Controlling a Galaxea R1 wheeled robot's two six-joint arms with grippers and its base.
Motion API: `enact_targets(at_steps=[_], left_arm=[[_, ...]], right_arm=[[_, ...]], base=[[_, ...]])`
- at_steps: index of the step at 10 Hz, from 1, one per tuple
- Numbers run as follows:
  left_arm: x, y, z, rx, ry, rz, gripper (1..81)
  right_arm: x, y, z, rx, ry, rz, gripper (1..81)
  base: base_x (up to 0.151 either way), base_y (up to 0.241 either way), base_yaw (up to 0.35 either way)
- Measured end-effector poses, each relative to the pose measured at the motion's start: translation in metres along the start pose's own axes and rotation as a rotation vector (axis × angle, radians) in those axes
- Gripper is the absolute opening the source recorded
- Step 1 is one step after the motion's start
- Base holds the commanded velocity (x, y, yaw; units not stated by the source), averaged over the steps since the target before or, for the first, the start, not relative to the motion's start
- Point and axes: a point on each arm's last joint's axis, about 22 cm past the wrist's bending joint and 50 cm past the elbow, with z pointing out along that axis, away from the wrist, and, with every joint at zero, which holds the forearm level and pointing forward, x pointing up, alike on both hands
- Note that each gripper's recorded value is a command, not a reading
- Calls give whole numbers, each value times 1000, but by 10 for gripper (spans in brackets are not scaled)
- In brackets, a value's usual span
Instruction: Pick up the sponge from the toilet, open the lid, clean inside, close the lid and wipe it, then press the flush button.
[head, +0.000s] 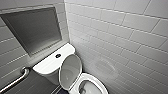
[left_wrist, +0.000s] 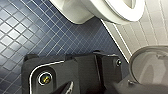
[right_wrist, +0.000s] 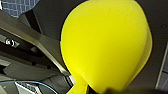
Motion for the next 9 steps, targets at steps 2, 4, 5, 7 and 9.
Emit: enact_targets(at_steps=[2, 4, 5, 7, 9], left_arm=[[-40, 9, 5, 6, -61, 2, 811], [-90, 17, 23, -1, -127, 4, 811], [-109, 12, 34, 11, -149, 11, 811], [-141, -18, 52, 78, -185, 31, 811], [-179, 5, 84, 38, -220, 52, 811]], right_arm=[[13, 13, -16, 3, 25, -1, 10], [24, 13, -29, 26, 57, 3, 10], [31, 10, -37, 44, 67, 6, 10], [62, 20, -62, 52, 106, -3, 10], [93, 21, -86, 73, 140, -9, 10]], base=[[0, 0, 0], [0, 0, 0], [0, 0, 0], [0, 0, 0], [0, 0, 0]])
